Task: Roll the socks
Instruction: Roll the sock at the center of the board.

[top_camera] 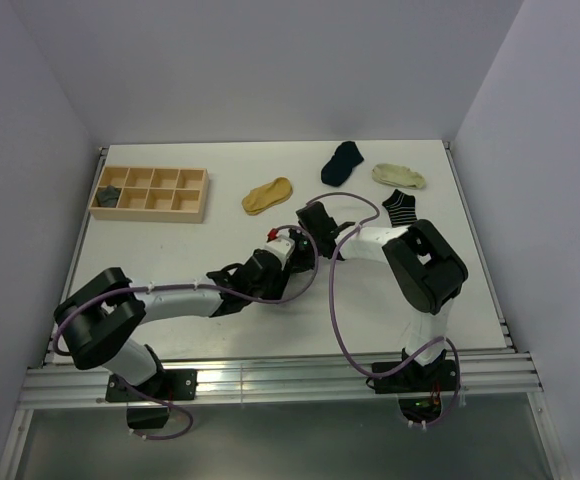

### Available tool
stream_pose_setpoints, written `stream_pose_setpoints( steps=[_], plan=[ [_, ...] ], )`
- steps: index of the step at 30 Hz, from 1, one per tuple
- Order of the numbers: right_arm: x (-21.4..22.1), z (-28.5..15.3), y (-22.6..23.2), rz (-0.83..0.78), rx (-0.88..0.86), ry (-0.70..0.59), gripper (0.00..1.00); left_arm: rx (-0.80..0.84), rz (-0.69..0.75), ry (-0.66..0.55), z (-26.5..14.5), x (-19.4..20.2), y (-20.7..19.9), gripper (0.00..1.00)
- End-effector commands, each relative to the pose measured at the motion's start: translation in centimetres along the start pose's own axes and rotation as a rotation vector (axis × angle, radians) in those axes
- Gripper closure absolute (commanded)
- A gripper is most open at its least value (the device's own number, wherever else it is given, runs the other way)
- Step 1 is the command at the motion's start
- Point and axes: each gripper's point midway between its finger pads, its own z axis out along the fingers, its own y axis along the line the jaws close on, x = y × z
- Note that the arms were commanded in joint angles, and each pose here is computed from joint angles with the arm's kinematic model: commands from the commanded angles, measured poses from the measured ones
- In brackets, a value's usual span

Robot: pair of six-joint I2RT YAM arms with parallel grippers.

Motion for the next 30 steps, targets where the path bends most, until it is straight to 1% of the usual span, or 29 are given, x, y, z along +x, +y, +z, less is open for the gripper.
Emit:
stream_pose_setpoints(
  steps=[1, 7, 14, 19, 27, 30],
  plan=[
    [1.4, 0.9, -3.3, 0.011, 0.116, 0.058, 0.91, -0.028, 0.091, -0.081, 0.7, -2.7, -0.1, 0.42],
    [1.5, 1.0, -3.2, 0.020, 0.107, 0.067, 0.91, -0.052, 0.167, -0.097, 1.2, -2.9, -0.4, 0.42],
    [1.7, 1.3, -3.2, 0.033, 0.095, 0.082, 0.91, -0.042, 0.251, -0.104, 1.2, -2.8, -1.9, 0.43],
    [1.8, 1.4, -3.1, 0.044, 0.090, 0.088, 0.91, -0.053, 0.283, -0.058, 2.2, -1.4, -2.1, 0.46],
    [1.9, 1.2, -3.1, 0.050, 0.082, 0.088, 0.91, -0.170, 0.300, 0.013, 3.2, 0.4, -0.1, 0.50],
    [1.8, 1.1, -3.1, 0.055, 0.076, 0.084, 0.91, -0.207, 0.298, 0.057, 3.5, 1.5, 0.5, 0.51]
  ],
)
